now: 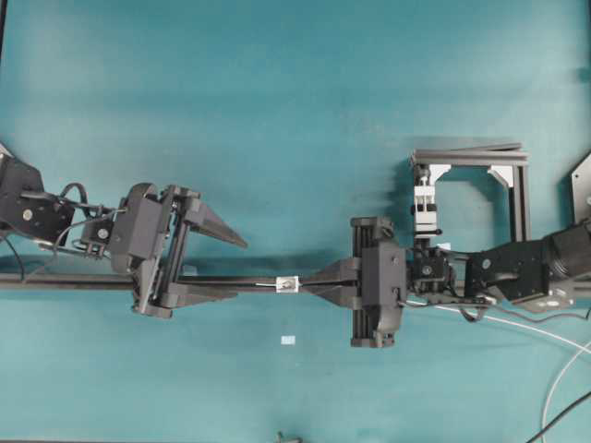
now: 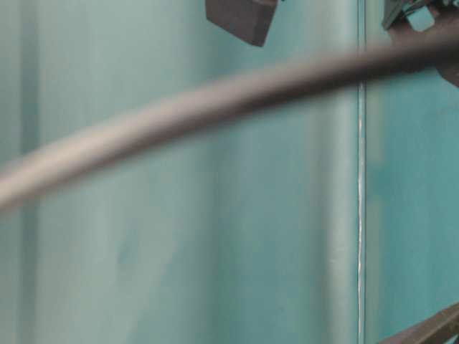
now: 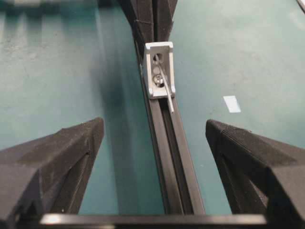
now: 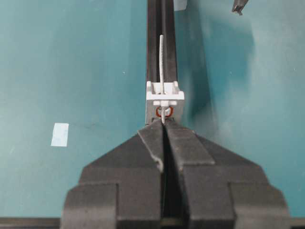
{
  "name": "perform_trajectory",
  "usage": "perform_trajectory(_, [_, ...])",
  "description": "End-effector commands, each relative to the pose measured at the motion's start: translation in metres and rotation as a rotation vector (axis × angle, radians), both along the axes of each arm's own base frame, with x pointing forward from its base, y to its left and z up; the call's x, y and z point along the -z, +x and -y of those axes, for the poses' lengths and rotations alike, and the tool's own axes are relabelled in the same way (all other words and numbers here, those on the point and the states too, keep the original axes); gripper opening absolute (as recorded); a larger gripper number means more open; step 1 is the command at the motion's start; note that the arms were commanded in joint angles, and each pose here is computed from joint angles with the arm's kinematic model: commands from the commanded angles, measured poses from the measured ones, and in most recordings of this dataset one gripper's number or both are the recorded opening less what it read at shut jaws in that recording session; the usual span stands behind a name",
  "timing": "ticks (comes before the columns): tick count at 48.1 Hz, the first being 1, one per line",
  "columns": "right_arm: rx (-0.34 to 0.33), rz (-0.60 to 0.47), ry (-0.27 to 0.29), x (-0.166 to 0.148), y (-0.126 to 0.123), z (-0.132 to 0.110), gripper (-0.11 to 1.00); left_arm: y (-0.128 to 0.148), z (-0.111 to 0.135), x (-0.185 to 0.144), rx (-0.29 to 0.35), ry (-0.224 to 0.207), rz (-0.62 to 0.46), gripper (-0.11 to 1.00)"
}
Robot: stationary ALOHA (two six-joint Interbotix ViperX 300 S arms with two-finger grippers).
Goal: Insert the wire through the hole in the metal fitting marked with a red label.
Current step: 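Push the wire tip through the red-ringed hole with the right gripper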
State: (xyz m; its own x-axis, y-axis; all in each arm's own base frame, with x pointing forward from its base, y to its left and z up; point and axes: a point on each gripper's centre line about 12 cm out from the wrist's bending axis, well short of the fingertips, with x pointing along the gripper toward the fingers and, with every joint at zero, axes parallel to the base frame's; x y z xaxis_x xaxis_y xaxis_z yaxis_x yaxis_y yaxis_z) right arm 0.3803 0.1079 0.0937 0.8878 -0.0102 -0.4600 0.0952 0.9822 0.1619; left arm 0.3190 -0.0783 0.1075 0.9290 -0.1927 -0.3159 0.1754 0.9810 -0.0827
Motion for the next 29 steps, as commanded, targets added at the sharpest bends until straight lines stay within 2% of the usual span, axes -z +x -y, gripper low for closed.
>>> perform_trajectory(1, [0.004,0.013,0.009,-0.006,0.004,0.001,0.0,0.008,0.004,-0.008,0.002,-0.016,0.02,0.5])
perform_trajectory(15, [0.002,0.015,0.009,-0.007,0.004,0.001,0.0,0.03,0.01,-0.002,-0.011,-0.052,-0.044,0.48])
perform_trajectory(29, [0.002,0.012,0.008,-0.006,0.003,0.001,0.0,0.04,0.014,-0.004,-0.035,-0.132,-0.063,0.48])
